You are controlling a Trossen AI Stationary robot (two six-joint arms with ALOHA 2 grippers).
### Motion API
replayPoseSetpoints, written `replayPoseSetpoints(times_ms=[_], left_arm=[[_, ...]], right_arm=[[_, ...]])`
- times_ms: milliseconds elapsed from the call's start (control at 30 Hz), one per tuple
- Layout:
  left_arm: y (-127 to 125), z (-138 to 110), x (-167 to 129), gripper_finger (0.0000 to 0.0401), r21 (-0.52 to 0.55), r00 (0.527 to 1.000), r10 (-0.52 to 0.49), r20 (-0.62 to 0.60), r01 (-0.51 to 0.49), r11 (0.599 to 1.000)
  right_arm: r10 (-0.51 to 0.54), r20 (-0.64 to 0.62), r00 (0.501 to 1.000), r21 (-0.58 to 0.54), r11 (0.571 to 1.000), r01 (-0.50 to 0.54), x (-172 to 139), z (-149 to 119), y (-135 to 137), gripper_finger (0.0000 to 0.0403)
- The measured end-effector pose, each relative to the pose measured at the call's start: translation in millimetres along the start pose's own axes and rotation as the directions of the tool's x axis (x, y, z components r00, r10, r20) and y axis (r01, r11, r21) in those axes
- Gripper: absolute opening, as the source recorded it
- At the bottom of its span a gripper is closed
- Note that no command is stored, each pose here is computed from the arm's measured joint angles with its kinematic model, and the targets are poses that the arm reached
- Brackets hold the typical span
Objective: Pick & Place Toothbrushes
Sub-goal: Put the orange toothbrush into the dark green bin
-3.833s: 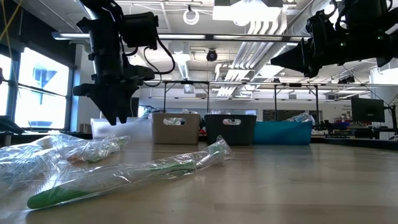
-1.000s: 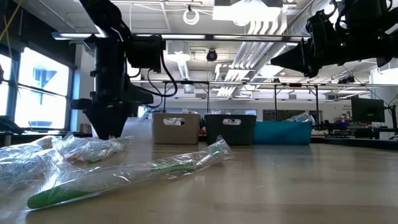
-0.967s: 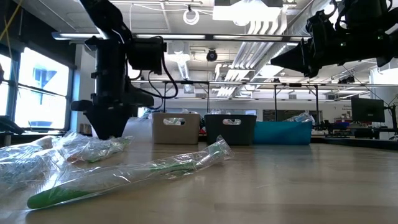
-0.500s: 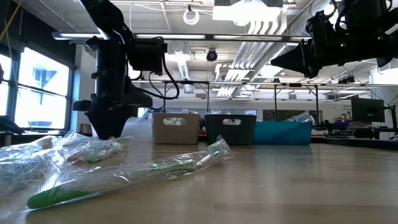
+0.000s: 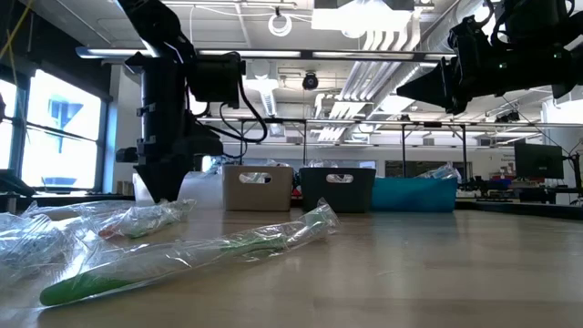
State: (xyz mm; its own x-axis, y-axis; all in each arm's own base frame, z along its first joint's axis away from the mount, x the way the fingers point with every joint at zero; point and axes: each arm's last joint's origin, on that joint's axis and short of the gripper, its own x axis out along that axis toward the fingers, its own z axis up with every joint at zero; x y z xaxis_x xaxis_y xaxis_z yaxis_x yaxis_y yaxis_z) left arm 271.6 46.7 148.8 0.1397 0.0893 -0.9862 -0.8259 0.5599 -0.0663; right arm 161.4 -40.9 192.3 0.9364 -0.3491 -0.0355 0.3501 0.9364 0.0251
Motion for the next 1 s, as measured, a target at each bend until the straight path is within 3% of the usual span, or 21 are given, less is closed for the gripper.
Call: replayPoseSetpoints(times_ms=[333,567,833,1000], left_arm=[[-2,2,0,0.0016,-0.005,1.0,-0.018,0.019,0.018,1.0],[-4,7,-2,0.0017,0.005,0.999,-0.038,0.038,0.038,0.999],[-6,48,-29,0.0017,0.126,0.983,-0.108,0.146,0.089,0.988],[0,72,-45,0.0017,0.15,0.967,-0.139,0.213,0.108,0.983]], right_arm=[[-0.001,-0.024,1.0,-0.067,0.998,-0.001,0,-2,0,0.0005],[0.0,0.027,1.0,-0.19,0.982,0.005,0,3,0,0.0005],[0.001,0.109,0.994,-0.305,0.952,0.032,0,11,0,0.0005],[0.002,0.127,0.992,-0.339,0.94,0.042,-1,13,0,0.0005]])
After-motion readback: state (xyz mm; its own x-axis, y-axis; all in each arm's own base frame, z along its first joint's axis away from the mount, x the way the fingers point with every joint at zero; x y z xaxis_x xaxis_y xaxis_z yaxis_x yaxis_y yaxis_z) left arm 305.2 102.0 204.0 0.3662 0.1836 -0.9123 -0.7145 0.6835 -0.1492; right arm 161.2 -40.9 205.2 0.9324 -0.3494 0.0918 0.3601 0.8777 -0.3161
